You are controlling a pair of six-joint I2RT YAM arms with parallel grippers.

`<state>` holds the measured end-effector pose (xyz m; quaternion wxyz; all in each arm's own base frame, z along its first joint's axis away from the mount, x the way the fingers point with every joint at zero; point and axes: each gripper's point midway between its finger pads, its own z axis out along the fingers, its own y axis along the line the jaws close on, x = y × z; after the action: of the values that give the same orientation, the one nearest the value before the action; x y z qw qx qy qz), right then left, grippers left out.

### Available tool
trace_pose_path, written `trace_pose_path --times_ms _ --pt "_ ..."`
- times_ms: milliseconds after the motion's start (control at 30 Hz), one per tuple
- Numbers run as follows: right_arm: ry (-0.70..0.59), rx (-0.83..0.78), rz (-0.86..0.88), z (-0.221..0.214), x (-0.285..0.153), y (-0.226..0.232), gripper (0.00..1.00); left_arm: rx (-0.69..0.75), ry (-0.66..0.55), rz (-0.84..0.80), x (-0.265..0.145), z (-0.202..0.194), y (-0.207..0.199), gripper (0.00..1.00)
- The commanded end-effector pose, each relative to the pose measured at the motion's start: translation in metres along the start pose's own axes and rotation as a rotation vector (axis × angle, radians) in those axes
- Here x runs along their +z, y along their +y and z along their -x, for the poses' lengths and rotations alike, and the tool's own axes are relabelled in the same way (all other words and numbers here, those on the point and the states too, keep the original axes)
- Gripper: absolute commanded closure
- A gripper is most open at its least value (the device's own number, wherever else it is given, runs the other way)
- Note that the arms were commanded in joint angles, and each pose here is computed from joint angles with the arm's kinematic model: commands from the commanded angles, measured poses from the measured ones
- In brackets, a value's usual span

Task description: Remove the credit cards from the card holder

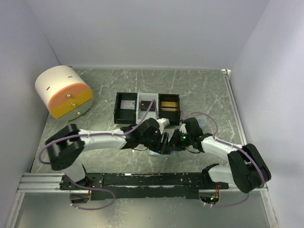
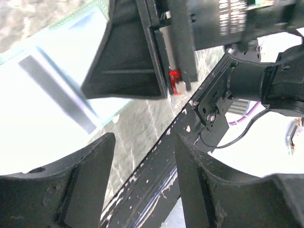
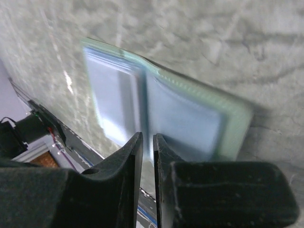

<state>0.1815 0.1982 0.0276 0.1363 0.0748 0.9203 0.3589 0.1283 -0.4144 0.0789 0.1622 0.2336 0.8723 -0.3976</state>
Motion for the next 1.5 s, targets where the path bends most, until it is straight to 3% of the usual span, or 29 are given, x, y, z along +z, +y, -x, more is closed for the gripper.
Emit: trace_pose_path --times_ms 0,200,467,667,733,800,967,1200,1467 --pt "0.049 0.013 -0.001 -0.014 0.004 -0.008 0.84 -0.003 -0.097 0.152 -0.036 0.006 0.019 0.34" --pt "0.044 0.011 0.008 -0.027 0.005 -0.02 0.76 -0.093 -0.175 0.386 -0.07 0.007 0.068 0.25" --pt "0.02 0.057 0.041 -0.015 0.014 -0.01 0.73 -0.175 -0.176 0.438 -0.061 0.024 0.082 0.35" --pt "-0.018 -0.039 -0.165 -0.001 0.019 -0.032 0.71 -0.26 -0.182 0.547 -0.068 0.021 0.108 0.41" --pt "-0.029 -0.095 -0.228 -0.002 0.021 -0.034 0.72 -0.293 -0.197 0.542 -0.073 0.022 0.115 0.41" --pt "-0.031 -0.098 -0.27 -0.002 0.022 -0.038 0.8 -0.33 -0.205 0.529 -0.078 0.02 0.122 0.42" --pt "-0.002 -0.056 -0.185 -0.013 0.029 -0.033 1.0 -0.357 -0.235 0.469 -0.083 0.021 0.121 0.42" --pt "0.023 0.063 -0.038 -0.018 0.029 -0.035 1.0 -0.299 -0.243 0.323 -0.076 0.03 0.097 0.41" --pt "0.04 0.138 -0.046 -0.024 0.032 -0.054 1.0 -0.252 -0.231 0.176 -0.06 0.039 0.075 0.41"
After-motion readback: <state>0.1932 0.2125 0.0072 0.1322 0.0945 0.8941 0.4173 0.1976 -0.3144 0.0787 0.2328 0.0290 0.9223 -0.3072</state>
